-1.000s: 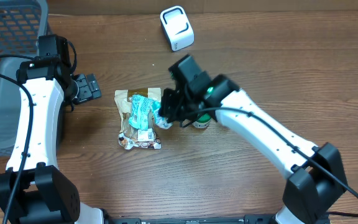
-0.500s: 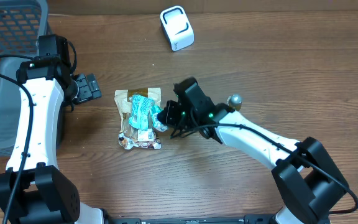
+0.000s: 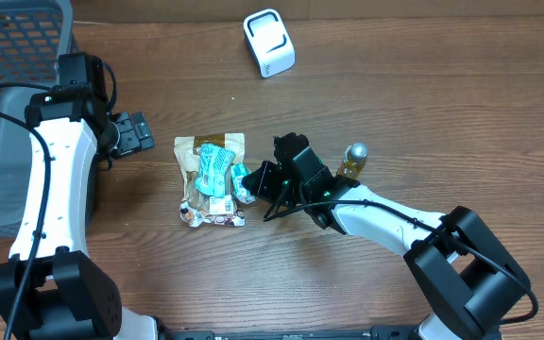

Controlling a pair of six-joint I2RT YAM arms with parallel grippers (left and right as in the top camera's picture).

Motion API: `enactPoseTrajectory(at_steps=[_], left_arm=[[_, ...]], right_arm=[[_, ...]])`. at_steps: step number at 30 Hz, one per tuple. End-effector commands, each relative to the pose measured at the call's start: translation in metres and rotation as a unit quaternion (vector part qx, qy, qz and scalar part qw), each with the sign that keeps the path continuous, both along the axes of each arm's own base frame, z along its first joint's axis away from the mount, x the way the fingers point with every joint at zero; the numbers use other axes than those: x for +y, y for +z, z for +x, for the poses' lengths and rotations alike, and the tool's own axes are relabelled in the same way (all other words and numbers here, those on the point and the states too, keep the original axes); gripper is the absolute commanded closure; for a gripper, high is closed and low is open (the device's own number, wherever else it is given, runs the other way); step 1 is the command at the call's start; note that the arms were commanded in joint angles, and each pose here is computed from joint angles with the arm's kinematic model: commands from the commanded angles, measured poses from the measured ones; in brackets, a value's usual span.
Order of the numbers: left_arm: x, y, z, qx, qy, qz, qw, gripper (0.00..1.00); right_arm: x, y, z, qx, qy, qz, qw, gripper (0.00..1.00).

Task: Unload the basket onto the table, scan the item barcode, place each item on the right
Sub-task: 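Set the Kleenex pack beside the wipes packet and open the gripper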

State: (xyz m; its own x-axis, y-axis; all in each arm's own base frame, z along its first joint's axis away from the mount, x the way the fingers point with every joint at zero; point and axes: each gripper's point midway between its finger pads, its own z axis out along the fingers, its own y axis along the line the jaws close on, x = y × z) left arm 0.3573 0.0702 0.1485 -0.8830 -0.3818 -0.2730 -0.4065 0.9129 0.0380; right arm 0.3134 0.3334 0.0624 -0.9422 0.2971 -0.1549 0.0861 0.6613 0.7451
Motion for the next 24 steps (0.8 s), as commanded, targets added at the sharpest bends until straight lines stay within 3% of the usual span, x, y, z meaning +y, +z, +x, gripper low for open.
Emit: enactPoseTrajectory(at_steps=[1, 24], left_arm=[[0.0032, 0.0123, 0.0034, -0.016, -0.004, 0.01, 1.0, 0.0], [0.0032, 0.0123, 0.0034, -0.016, -0.004, 0.01, 1.0, 0.0]], right_arm=[[-0.0068, -0.0034, 0.0035, 0.009, -0.032, -0.002, 0.999, 0.96], [-0.0085, -0.0093, 0.0005, 0.04, -0.058, 0.004, 0.998, 0.96]])
